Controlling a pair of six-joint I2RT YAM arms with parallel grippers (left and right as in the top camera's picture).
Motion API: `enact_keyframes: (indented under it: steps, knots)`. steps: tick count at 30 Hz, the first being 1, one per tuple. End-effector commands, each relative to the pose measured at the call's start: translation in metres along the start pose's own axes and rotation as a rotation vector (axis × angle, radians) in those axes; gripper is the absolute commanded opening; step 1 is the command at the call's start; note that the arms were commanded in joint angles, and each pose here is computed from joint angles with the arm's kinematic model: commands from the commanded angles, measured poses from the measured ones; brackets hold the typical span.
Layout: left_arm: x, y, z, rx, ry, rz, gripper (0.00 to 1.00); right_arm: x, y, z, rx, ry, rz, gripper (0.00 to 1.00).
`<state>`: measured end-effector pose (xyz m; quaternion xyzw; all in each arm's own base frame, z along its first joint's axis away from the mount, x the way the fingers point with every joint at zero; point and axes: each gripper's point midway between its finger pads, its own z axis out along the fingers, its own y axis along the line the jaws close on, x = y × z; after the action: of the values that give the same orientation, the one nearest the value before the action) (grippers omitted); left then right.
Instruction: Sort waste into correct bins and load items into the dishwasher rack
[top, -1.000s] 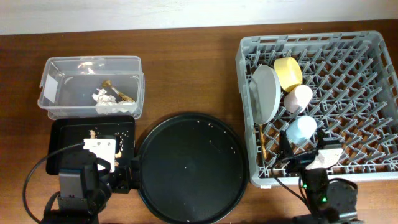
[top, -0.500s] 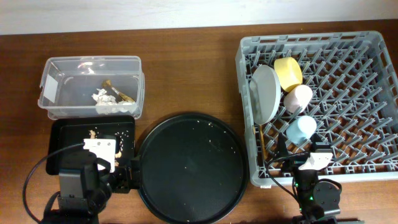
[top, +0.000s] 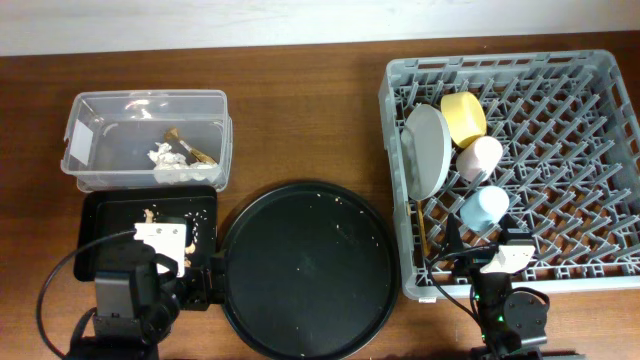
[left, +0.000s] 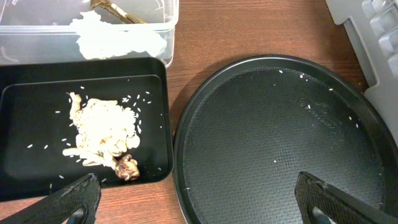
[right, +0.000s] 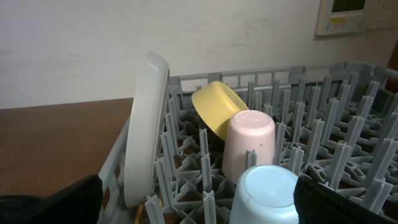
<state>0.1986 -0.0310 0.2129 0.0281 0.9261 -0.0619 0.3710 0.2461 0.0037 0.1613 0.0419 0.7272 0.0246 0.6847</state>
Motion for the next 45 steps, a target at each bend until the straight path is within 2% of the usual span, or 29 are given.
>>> enact_keyframes:
  steps: [1, 4, 7, 11, 15, 16, 17, 18, 20, 45]
  knots:
    - [0.001, 0.000, -0.005, -0.002, -0.025, 0.022, 0.99, 0.002, -0.006, 0.000, 0.031, 0.001, 0.000, 0.98]
    - [0.006, 0.007, -0.013, -0.042, -0.076, 0.023, 0.99, 0.002, -0.006, 0.000, 0.031, 0.001, 0.000, 0.99]
    - [0.024, 0.010, 0.007, -0.038, -0.173, 0.027, 0.99, 0.002, -0.006, 0.000, 0.031, 0.001, 0.000, 0.99]
    - [0.014, 0.011, 0.044, -0.017, -0.450, 0.039, 0.99, 0.002, -0.006, 0.000, 0.031, 0.001, 0.000, 0.99]
    - [-0.013, 0.011, 0.046, -0.001, -0.789, 0.052, 0.99, 0.002, -0.006, 0.000, 0.031, 0.001, 0.000, 0.99]
    - [-0.016, 0.011, 0.047, 0.001, -0.831, 0.054, 0.99, 0.002, -0.006, 0.000, 0.031, 0.001, 0.000, 0.99]
    - [-0.015, 0.011, 0.050, 0.010, -0.847, 0.070, 0.99, 0.002, -0.006, 0.000, 0.031, 0.001, 0.000, 0.99]
    - [-0.010, 0.007, 0.055, 0.012, -0.818, 0.132, 0.99, 0.002, -0.006, 0.000, 0.031, 0.001, 0.000, 0.99]
    - [0.006, 0.006, 0.070, 0.021, -0.727, 0.137, 0.99, 0.002, -0.006, 0.000, 0.031, 0.001, 0.000, 0.98]
    - [0.005, 0.001, 0.069, 0.041, -0.734, 0.147, 0.99, 0.002, -0.006, 0.000, 0.031, 0.001, 0.000, 0.99]
